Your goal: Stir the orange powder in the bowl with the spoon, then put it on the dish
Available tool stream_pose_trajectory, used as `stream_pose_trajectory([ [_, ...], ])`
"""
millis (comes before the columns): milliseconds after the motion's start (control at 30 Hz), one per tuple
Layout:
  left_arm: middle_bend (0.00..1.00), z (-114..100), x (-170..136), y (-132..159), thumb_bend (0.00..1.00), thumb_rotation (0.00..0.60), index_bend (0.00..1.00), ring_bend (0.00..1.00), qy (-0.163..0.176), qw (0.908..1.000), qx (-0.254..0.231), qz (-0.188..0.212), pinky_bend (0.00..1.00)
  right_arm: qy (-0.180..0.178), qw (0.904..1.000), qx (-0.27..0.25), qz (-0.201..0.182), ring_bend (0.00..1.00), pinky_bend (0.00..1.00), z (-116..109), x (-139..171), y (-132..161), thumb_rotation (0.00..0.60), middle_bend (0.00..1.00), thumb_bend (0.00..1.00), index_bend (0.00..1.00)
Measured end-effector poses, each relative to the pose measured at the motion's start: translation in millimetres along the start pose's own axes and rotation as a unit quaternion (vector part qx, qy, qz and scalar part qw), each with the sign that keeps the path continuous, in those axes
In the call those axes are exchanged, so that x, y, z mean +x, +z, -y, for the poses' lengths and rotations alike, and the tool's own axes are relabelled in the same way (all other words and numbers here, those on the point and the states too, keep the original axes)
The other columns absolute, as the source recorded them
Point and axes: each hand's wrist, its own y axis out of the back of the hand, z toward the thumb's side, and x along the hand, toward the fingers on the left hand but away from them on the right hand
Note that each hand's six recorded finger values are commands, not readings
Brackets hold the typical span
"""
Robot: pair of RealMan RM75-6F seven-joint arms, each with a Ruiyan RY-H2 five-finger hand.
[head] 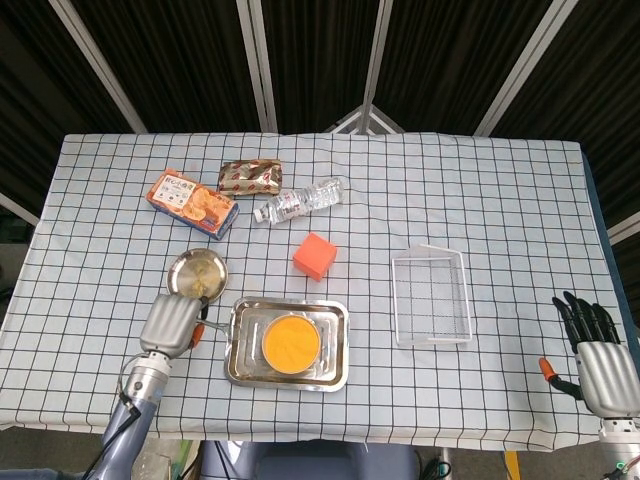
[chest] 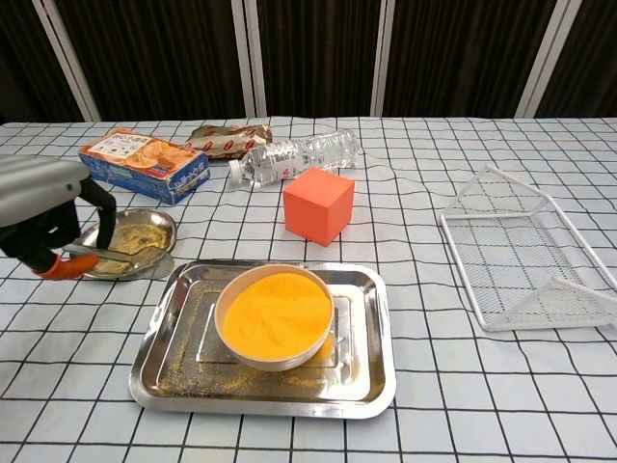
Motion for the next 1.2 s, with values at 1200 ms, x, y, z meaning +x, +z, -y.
stream_pose_trajectory([
  [1200,0.90,-7.7,20.4,108.2,0.32,0.600,0.37,0.88,-0.028,0.9975,0.058,0.028,0.94,0.006,0.9999,-0.009,0.000,0.00,0.00,1.2,-1.7,0.9,0.600,0.00,0.36,0.00],
])
